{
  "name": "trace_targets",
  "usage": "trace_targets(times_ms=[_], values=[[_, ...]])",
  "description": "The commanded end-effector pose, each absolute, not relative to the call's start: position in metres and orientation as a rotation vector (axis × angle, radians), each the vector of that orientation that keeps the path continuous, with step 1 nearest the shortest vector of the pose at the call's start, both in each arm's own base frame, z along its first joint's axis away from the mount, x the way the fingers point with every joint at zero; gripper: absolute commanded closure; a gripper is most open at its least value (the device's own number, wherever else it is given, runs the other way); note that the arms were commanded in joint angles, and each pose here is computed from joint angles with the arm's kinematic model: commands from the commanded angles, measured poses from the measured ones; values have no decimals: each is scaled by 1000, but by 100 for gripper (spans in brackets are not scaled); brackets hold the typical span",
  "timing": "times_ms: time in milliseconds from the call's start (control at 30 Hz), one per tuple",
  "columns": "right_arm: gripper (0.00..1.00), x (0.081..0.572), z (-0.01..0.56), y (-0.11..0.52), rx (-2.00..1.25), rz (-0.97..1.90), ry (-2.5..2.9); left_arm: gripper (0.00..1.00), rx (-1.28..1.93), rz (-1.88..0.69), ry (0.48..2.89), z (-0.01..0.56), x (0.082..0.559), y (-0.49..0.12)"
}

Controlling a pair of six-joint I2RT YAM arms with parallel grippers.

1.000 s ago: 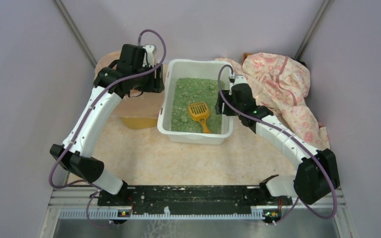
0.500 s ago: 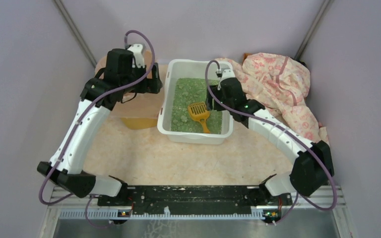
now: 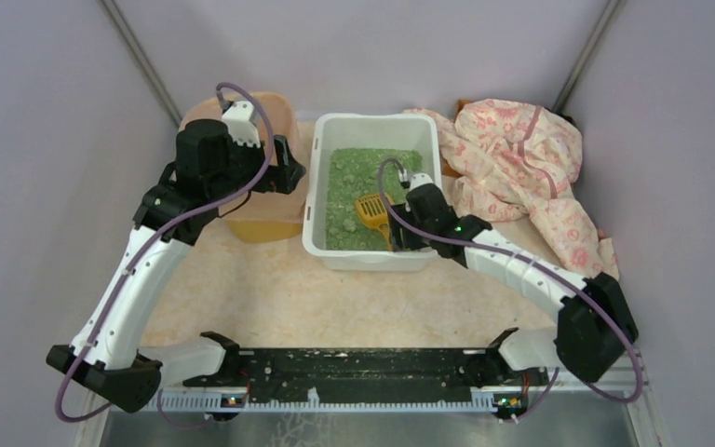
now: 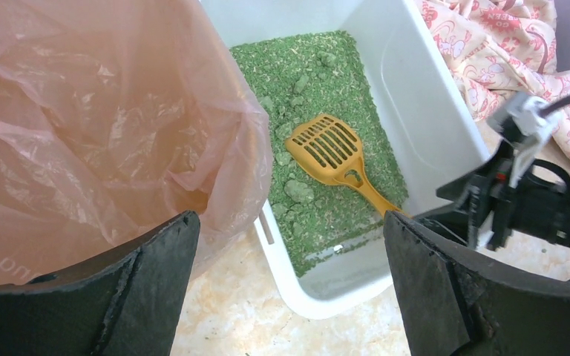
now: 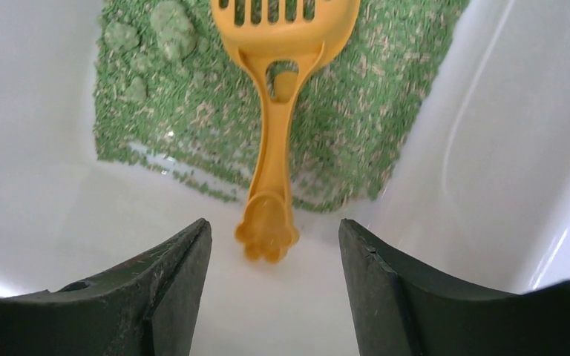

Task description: Clean the litter box

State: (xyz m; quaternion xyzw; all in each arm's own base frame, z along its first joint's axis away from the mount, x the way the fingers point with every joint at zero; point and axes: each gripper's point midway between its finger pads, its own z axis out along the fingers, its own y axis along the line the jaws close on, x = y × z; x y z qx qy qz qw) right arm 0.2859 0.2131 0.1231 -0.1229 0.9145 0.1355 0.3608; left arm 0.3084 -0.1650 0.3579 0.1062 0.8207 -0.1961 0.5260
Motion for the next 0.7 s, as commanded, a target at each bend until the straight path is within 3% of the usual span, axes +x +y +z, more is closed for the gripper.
trace_targets(times_ms=[0,300,667], values=[[35,256,126,185,-264,312,2373,1,250,-501,1888,371,307,-167],[35,232,140,176,-248,368,2375,1,242,-509,1860,373,308,-168],[35,191,114,166,-247,420,2470,1,225,-511,1850,375,297,-161]])
